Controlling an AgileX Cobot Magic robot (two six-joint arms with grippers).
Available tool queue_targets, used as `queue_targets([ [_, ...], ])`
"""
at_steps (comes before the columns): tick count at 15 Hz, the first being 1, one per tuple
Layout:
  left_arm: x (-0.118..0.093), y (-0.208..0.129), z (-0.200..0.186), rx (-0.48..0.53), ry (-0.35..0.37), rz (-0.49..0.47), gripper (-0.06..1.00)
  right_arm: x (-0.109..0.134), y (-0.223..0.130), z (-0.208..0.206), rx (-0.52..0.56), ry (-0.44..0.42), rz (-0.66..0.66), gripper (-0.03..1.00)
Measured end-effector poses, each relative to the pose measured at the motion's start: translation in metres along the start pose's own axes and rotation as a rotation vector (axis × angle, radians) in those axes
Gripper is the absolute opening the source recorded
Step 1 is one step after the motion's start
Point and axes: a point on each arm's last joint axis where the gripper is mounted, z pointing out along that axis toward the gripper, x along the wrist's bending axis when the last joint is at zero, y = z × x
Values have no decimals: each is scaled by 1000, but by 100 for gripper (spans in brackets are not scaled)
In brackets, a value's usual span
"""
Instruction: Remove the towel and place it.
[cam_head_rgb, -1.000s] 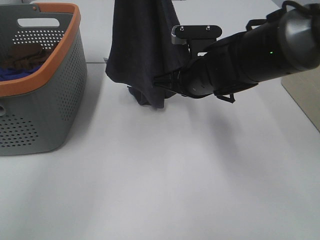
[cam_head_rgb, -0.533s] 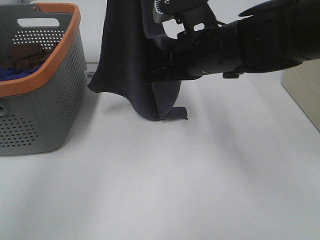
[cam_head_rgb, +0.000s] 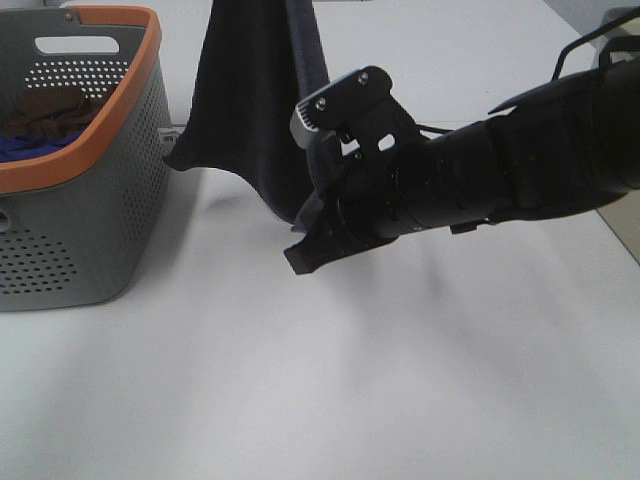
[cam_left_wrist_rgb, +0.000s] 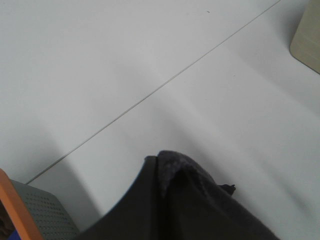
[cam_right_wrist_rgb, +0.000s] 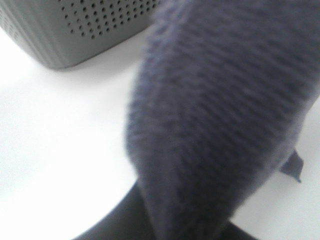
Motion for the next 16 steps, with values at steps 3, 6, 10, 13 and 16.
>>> queue_targets([
  [3,-4,-1,0,13,-42,-14,0,6,-20,-11,56,35,17,0],
  [6,-5,-2,0,22,-57,-19,0,0,-28,-22,118,161,92,0],
  [10,-12,-3,6,31,-113,-35,0,-26,-39,-42,336,203,254,0],
  [13,-12,-4,6,32,-114,-33,0,-34,-29,-55,399,121,285,0],
  [16,-7,-3,7,21,-74,-22,0,-48,-11,-65,425,-33,348,0],
])
